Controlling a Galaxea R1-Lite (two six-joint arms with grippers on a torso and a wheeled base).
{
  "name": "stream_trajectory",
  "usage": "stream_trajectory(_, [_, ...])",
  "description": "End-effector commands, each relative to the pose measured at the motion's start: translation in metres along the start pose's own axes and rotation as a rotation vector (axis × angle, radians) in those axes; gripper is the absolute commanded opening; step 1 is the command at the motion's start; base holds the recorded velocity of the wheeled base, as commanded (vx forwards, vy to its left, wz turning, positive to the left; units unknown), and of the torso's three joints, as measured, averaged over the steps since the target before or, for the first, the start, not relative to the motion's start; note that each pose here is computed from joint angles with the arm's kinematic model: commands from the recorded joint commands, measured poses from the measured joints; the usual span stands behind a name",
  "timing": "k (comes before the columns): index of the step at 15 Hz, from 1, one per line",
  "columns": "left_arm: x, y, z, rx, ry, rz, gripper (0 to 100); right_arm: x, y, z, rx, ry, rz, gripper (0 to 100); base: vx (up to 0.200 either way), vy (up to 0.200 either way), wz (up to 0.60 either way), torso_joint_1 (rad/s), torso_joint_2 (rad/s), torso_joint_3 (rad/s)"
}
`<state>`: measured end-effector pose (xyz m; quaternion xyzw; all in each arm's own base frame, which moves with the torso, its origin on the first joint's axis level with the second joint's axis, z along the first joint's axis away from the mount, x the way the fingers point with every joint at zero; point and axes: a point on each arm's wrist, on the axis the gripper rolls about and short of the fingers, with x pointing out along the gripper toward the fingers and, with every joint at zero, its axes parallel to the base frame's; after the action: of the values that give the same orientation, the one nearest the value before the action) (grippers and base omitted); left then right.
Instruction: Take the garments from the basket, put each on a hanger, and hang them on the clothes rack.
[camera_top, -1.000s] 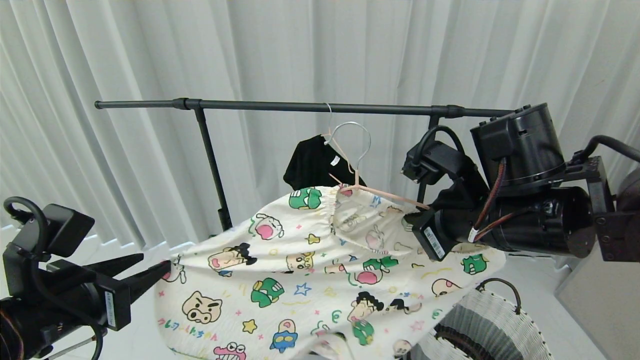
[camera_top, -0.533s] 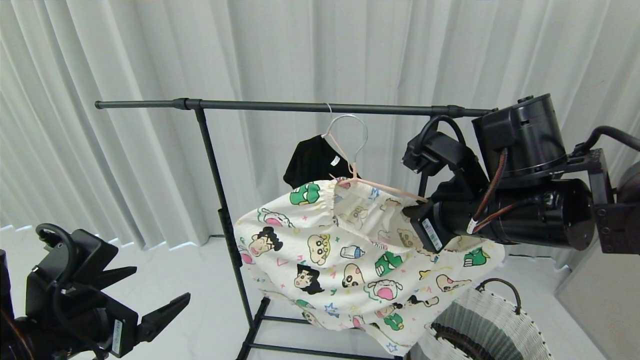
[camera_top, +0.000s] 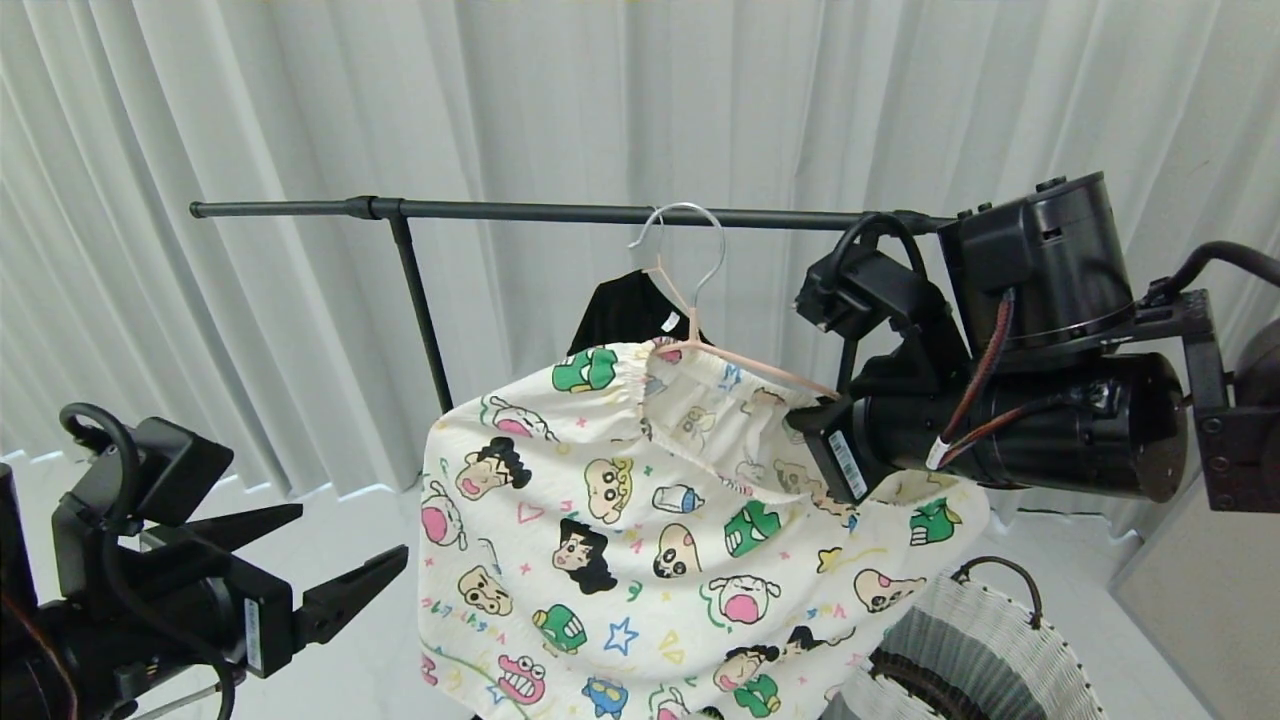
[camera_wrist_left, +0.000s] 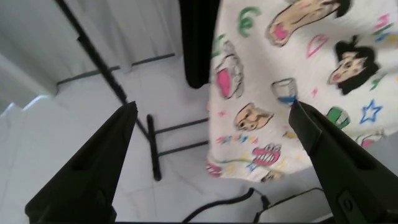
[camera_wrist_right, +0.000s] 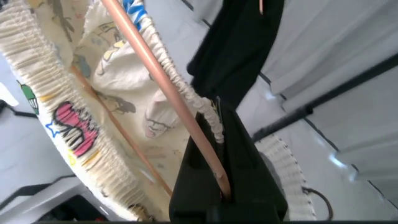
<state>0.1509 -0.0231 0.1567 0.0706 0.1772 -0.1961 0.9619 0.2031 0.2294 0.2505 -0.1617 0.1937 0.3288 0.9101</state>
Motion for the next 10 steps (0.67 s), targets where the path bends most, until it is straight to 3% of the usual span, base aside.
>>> stream_trajectory(1, [0.004,-0.006,0.003,0.012,-0.01,-0.045,100,-0.002,0.002,0.005,0.004,-0.02,0.015,0,0.0,0.0,0.0,0.0,0.0,0.0])
stream_trajectory(6, [0.024,0.007,0.005,0.002,-0.032,0.002,100,-0.021,0.002,0.012,0.007,-0.083,0.149,0,0.0,0.0,0.0,0.0,0.0,0.0])
stream_trajectory(9, [0.025,0.007,0.004,0.002,-0.034,-0.002,100,-0.022,0.001,0.013,0.008,-0.087,0.15,0,0.0,0.0,0.0,0.0,0.0,0.0])
stream_trajectory(10, [0.024,0.007,0.004,0.003,-0.039,-0.003,0,-0.022,0.001,0.013,0.008,-0.087,0.149,0,0.0,0.0,0.0,0.0,0.0,0.0])
